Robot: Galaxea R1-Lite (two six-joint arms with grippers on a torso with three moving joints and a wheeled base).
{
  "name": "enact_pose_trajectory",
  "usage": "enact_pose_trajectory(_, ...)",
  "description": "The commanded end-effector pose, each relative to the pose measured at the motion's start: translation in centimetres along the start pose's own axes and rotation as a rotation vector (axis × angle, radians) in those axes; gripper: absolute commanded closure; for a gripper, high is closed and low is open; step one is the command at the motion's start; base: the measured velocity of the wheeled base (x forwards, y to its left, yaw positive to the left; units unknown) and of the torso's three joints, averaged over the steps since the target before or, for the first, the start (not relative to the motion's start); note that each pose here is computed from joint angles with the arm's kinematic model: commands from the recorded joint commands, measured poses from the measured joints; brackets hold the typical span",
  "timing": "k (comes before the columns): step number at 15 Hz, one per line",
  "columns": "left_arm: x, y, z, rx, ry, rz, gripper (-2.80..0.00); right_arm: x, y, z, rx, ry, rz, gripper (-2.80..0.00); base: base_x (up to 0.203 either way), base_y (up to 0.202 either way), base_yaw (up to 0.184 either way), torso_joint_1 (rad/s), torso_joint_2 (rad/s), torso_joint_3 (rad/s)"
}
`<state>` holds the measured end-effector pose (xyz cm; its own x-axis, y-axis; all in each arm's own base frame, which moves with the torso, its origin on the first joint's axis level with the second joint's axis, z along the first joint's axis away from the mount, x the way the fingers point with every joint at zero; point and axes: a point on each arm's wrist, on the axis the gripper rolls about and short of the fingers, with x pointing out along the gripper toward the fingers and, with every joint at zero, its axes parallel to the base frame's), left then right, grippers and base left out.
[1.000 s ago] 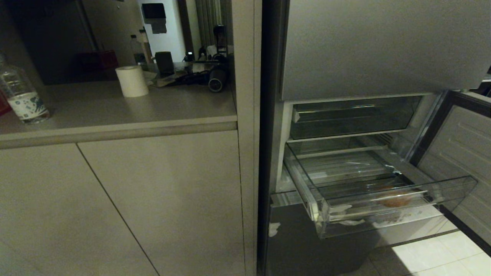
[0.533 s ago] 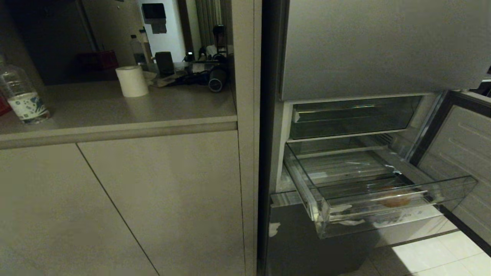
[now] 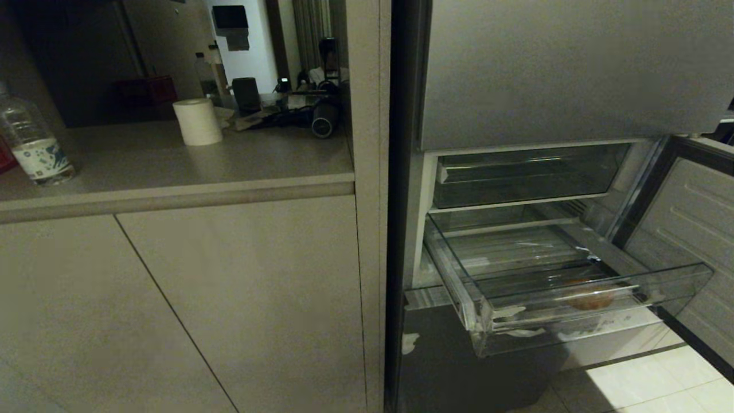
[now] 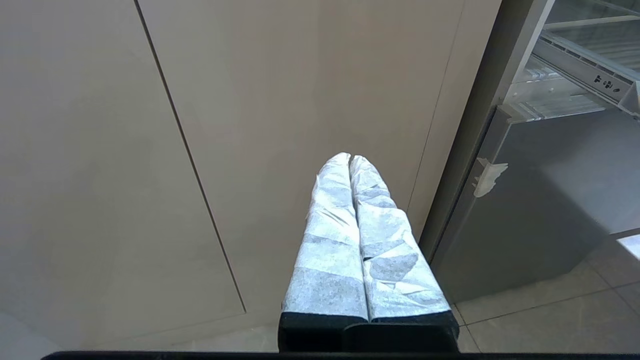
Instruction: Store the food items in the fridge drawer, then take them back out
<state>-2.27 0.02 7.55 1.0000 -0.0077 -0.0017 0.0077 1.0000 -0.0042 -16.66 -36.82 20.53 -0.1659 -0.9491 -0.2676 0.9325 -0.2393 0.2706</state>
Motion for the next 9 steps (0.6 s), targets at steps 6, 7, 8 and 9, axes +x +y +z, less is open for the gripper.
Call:
enact_pose_trajectory(6, 0.0, 0.0, 0.0, 0.0, 0.001, 0.0, 0.0, 8.8, -6.9, -6.9, -0.023, 0.143, -0.065, 0.0, 0.0, 0.0, 0.0, 0.0, 0.0, 0.0)
enact_pose_trajectory(7, 0.0, 0.0, 0.0, 0.0, 0.001, 0.0, 0.0, 8.8, -7.0, -7.1, -0.022, 0.147, -0.062, 0.0, 0.0, 0.0, 0.0, 0.0, 0.0, 0.0)
enact_pose_trajectory(8, 0.0, 0.0, 0.0, 0.0, 0.001, 0.0, 0.0, 8.9, -7.0, -7.2, -0.02, 0.152, -0.057, 0.0, 0.0, 0.0, 0.0, 0.0, 0.0, 0.0)
enact_pose_trajectory(9, 0.0, 0.0, 0.0, 0.0, 0.001, 0.0, 0.0, 9.0, -7.1, -7.6, -0.016, 0.165, -0.041, 0.0, 0.0, 0.0, 0.0, 0.0, 0.0, 0.0)
